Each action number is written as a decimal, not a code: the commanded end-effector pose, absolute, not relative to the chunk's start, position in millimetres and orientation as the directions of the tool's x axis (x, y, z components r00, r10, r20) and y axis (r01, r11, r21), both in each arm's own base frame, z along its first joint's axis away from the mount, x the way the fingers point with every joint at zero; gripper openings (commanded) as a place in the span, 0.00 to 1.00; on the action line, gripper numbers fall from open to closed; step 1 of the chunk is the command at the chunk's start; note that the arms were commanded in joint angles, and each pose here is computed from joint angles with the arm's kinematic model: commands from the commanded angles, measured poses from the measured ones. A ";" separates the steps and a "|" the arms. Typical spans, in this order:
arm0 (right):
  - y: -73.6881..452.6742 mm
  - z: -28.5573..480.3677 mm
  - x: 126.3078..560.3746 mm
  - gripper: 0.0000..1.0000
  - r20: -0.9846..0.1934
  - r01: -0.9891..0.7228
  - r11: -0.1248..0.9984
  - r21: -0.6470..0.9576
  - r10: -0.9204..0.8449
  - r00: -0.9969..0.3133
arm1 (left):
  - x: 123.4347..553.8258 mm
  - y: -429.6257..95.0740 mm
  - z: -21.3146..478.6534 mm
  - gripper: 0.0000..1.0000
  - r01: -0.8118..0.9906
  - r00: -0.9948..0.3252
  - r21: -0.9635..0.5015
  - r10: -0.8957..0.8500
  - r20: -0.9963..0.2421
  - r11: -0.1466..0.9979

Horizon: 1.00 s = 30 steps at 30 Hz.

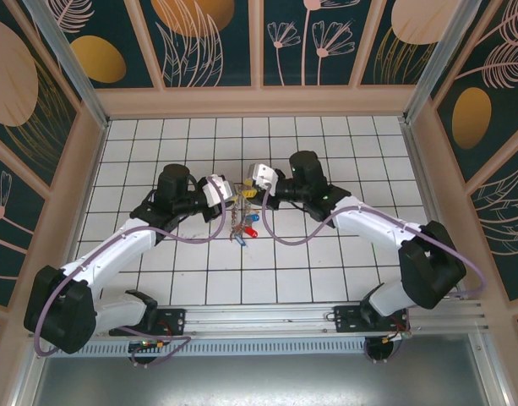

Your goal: Put the keys on the keyring

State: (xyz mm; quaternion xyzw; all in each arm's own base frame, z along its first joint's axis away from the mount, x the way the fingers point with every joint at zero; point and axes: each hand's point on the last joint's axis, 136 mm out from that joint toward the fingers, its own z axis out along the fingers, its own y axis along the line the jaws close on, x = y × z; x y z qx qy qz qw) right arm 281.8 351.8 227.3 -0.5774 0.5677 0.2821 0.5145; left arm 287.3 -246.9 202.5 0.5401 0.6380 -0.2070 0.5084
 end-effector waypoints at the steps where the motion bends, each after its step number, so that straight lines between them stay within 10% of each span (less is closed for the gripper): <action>1: 361.1 223.6 277.3 0.28 -0.904 -0.956 0.117 -0.268 -0.373 0.208 | 290.1 -252.3 229.4 0.00 0.888 0.174 0.334 0.441 -0.880 0.316; 30: 354.0 214.7 273.5 0.30 -0.890 -0.972 0.078 -0.220 -0.425 0.167 | 288.3 -252.2 224.8 0.00 0.893 0.170 0.330 0.452 -0.876 0.305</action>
